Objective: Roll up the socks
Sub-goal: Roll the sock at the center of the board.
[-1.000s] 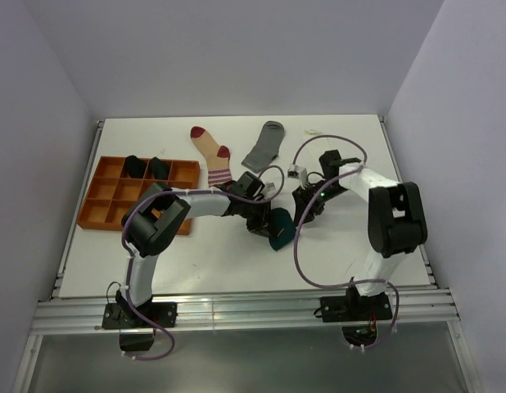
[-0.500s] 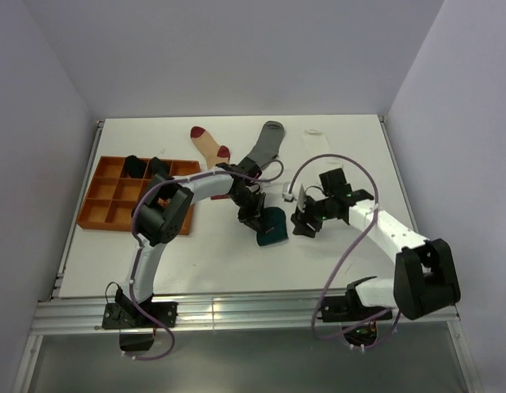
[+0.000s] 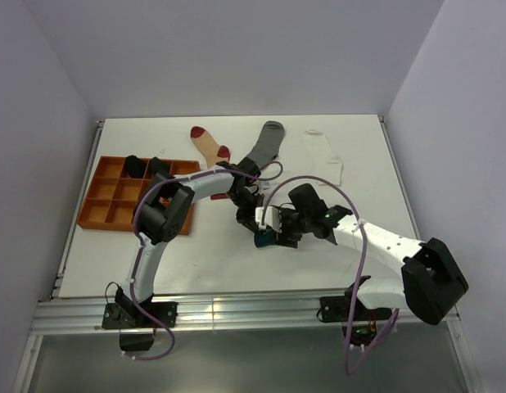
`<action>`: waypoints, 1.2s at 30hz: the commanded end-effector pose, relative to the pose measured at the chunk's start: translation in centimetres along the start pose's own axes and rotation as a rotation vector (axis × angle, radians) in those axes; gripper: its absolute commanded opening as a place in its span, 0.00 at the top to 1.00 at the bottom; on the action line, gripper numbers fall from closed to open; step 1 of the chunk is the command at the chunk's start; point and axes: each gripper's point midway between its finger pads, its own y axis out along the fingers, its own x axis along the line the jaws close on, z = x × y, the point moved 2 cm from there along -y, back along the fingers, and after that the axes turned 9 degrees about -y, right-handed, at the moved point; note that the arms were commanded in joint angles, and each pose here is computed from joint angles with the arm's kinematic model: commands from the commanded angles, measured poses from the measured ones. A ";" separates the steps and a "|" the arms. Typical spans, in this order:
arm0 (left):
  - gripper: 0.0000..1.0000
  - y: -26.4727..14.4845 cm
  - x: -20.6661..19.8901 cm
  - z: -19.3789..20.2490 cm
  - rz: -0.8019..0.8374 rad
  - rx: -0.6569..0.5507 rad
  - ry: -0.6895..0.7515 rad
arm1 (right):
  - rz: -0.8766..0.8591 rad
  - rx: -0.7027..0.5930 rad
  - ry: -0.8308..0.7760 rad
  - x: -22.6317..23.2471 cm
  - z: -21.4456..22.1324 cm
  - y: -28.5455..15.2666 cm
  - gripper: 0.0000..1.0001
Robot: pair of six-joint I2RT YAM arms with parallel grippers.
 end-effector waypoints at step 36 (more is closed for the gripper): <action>0.58 -3.6 -0.2 -5.8 -0.023 -0.269 -0.053 | -0.002 0.192 -0.061 2.4 2.8 4.1 0.83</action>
